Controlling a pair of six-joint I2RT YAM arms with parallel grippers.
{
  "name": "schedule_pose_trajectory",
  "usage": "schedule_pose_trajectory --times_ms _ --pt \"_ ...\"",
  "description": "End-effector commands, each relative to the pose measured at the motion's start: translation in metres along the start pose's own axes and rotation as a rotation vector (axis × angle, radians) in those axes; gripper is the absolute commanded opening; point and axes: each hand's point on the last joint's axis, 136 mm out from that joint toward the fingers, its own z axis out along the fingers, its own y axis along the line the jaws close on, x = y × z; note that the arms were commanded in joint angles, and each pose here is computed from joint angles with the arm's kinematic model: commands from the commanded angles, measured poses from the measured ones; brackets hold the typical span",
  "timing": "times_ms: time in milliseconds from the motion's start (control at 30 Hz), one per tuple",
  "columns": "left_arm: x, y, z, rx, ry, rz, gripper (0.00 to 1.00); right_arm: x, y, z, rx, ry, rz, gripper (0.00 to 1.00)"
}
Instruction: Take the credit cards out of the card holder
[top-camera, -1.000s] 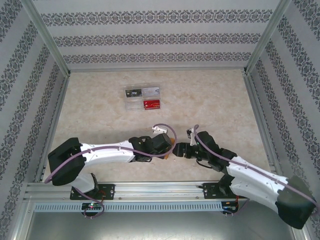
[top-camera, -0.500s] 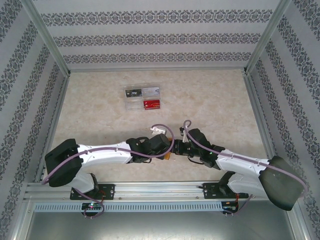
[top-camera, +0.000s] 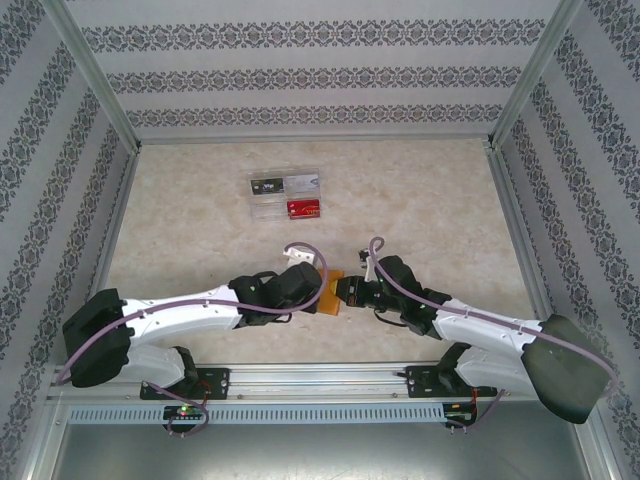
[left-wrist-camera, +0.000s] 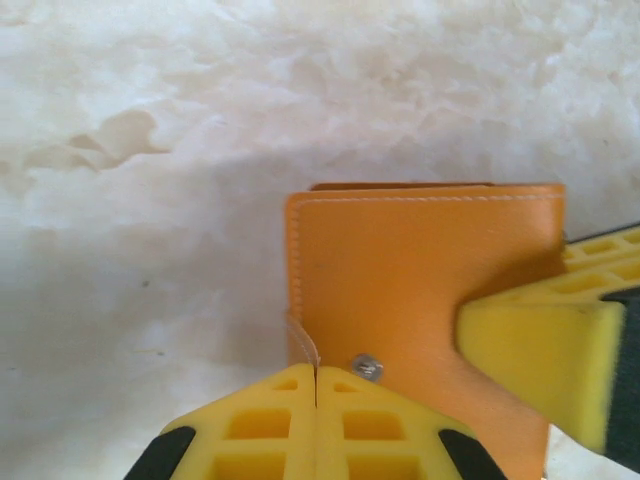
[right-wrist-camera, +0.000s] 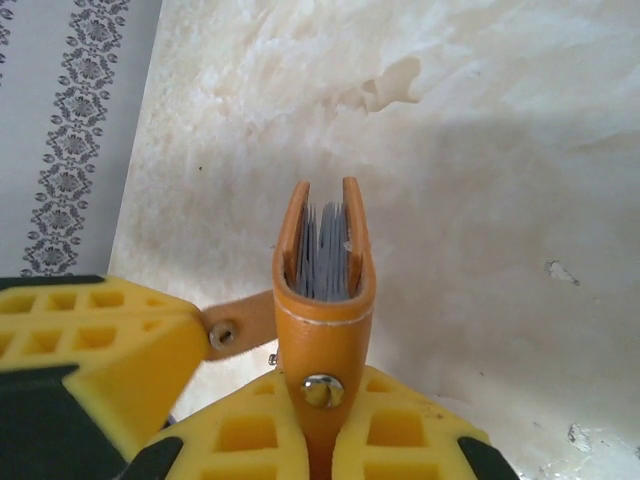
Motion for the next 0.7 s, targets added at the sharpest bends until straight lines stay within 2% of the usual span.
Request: schedule_pose_trajectory --times_ms 0,67,133,167,200,300,333,433,500,667 --pt "-0.009 0.013 -0.008 -0.040 -0.037 -0.027 0.00 0.000 -0.012 0.000 0.052 -0.004 0.000 0.00" --pt "-0.010 0.014 -0.009 -0.035 -0.039 -0.031 0.00 0.000 -0.013 0.001 0.053 -0.003 0.002 0.00" --pt "-0.009 0.012 -0.010 -0.018 -0.038 -0.031 0.00 0.000 -0.013 0.002 0.052 0.002 -0.002 0.09" --pt "-0.010 0.010 -0.011 -0.009 -0.039 -0.033 0.00 0.002 -0.014 0.003 0.056 0.008 -0.003 0.16" --pt "-0.010 0.008 -0.011 0.002 -0.037 -0.034 0.00 0.001 -0.014 0.004 0.059 0.011 -0.006 0.33" --pt "-0.011 0.002 -0.012 0.027 -0.034 -0.041 0.00 0.002 -0.015 0.009 0.069 0.027 -0.014 0.44" --pt "-0.012 0.001 -0.013 0.034 -0.034 -0.042 0.00 0.003 -0.013 0.011 0.070 0.035 -0.019 0.52" --pt "-0.015 -0.002 -0.016 0.047 -0.040 -0.049 0.00 0.007 -0.011 0.017 0.074 0.067 -0.033 0.55" --pt "-0.016 -0.002 -0.018 0.049 -0.044 -0.050 0.00 0.010 -0.010 0.023 0.081 0.083 -0.041 0.61" --pt "-0.021 -0.006 -0.027 0.077 -0.055 -0.066 0.00 0.017 -0.005 0.032 0.087 0.119 -0.050 0.64"
